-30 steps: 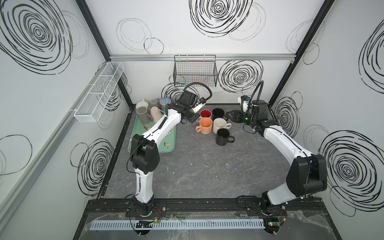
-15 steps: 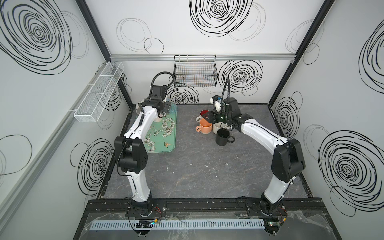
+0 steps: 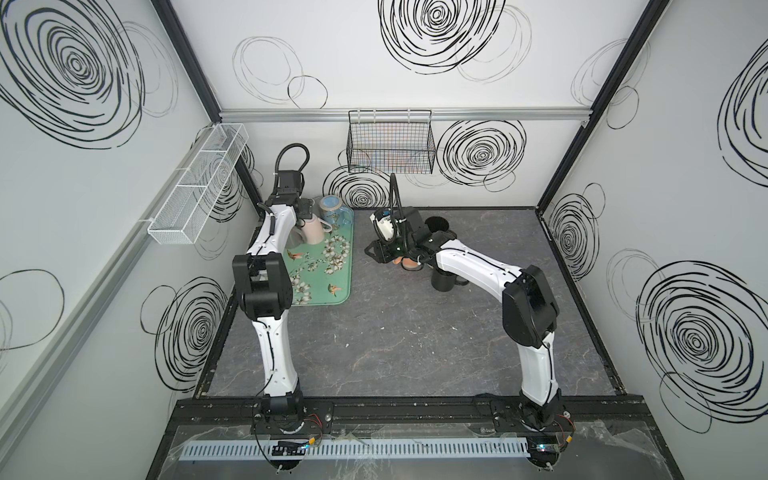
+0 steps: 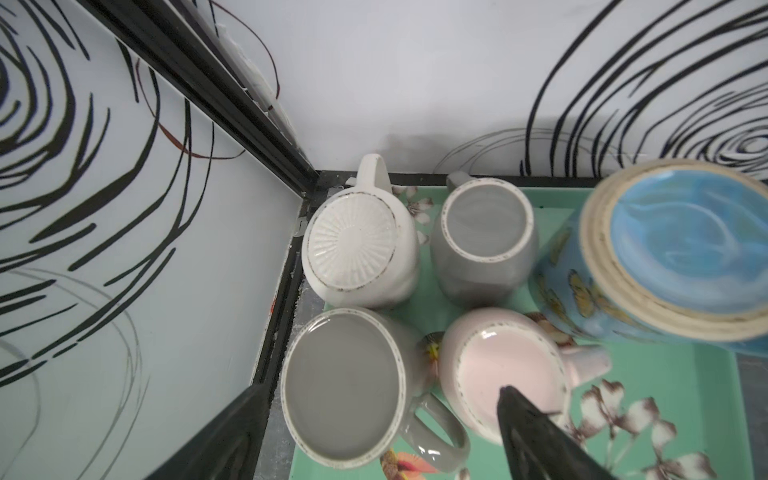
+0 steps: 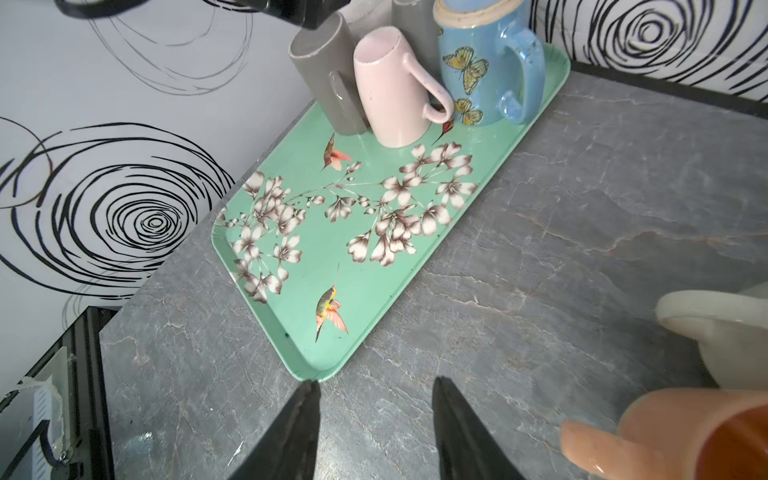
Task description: Turn the mug right side up
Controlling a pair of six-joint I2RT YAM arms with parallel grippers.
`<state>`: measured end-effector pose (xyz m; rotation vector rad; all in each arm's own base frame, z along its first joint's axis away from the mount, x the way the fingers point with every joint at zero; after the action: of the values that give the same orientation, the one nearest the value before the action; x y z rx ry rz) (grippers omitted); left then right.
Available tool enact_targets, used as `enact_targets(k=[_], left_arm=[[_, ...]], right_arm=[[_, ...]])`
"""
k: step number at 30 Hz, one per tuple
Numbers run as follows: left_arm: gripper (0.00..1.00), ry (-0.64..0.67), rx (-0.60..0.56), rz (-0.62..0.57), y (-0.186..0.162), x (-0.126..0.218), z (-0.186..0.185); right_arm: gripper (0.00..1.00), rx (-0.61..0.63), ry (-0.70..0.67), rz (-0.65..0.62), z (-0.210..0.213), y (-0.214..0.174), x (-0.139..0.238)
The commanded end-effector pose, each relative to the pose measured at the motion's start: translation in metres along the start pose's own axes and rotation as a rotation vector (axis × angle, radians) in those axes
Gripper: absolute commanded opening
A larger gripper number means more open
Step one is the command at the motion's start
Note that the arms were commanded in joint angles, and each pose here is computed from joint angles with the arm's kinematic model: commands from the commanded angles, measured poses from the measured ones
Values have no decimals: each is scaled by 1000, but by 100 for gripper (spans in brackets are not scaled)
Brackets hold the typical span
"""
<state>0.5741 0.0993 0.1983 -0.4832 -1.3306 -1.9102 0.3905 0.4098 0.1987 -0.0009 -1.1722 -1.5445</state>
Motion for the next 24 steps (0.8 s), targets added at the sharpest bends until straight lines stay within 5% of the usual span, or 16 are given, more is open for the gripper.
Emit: enact_targets(k=[1,14,24], left_arm=[[90,-11,78,-15,6,-11,10],[87,-138,244,9,-8,-62,12],[73,-121,272,92,-28,-56,16]], right_arm=[[48,21,8,-1,7,5,-5],[47,9,36,44,7,-7,-24],[47,7,49,60,8,-12,-22]])
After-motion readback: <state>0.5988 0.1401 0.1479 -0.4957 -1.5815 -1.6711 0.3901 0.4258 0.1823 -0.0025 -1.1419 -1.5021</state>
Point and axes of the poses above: each gripper's point midway between its finger pads, its own x axis back along the fingers, its own z axis along the line the jaws close on, y = z × x, the point moved 3 cm from there along x, back along the fingers, and after that the axes turned 12 degrees about -x, right-handed, at the moved point
